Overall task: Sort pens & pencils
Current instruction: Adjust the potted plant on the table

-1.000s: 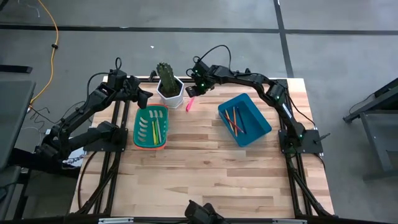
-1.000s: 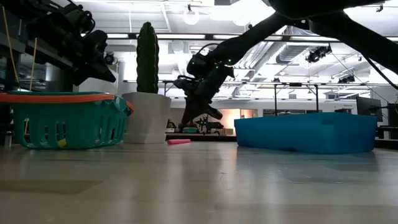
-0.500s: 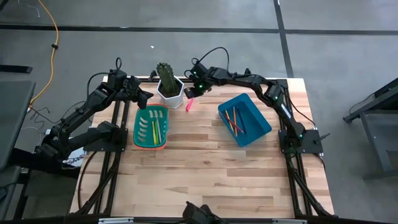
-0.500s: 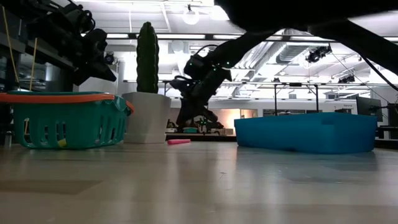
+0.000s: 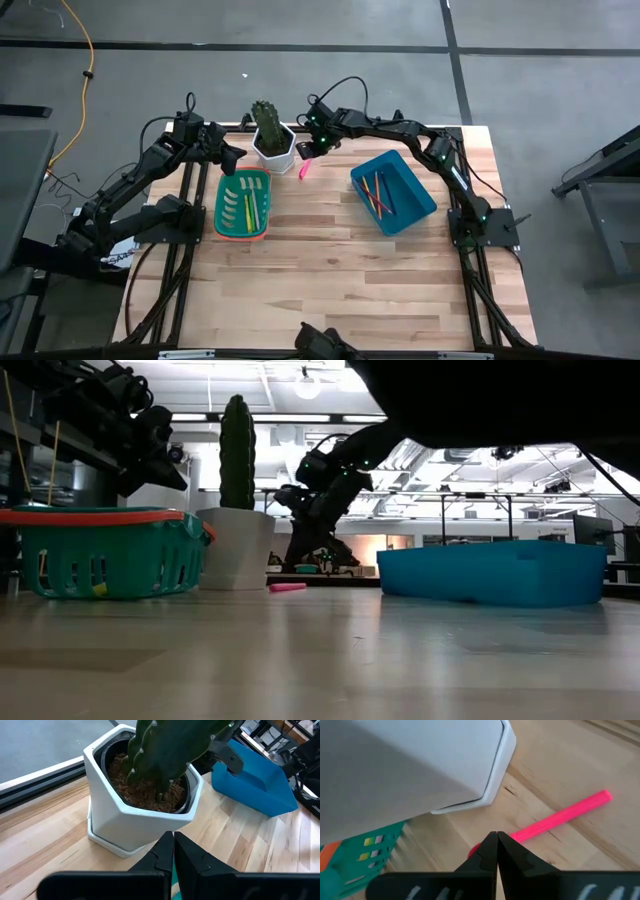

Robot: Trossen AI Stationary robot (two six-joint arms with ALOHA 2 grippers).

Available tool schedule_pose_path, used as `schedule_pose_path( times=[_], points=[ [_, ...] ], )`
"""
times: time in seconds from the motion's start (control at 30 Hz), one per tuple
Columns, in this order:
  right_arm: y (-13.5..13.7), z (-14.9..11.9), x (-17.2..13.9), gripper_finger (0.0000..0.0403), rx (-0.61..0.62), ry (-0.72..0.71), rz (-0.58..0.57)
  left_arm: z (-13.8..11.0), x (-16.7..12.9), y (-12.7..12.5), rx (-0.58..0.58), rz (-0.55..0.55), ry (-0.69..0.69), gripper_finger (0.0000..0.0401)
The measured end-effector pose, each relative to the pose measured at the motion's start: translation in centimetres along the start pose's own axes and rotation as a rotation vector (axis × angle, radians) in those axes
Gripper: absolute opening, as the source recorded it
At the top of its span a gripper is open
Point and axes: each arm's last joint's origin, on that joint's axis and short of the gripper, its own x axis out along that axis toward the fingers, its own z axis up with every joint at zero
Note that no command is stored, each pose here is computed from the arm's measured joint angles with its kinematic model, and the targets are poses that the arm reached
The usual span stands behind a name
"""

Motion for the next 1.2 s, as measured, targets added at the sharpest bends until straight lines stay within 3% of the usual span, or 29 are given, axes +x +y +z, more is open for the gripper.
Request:
schedule_pose_path(
  times=[0.9, 1.2],
  points=[
    [-0.48, -0.02, -0.17, 0.0000, 0.096, 0.058, 0.058, -0.01, 0.00, -0.02, 0.000, -0.006, 0.001, 0.0003],
    [-0.43, -0.14, -0.17, 0.0000, 0.089, 0.083, 0.086, -0.01, -0.01, -0.18, 0.001, -0.063, 0.005, 0.0003]
  ],
)
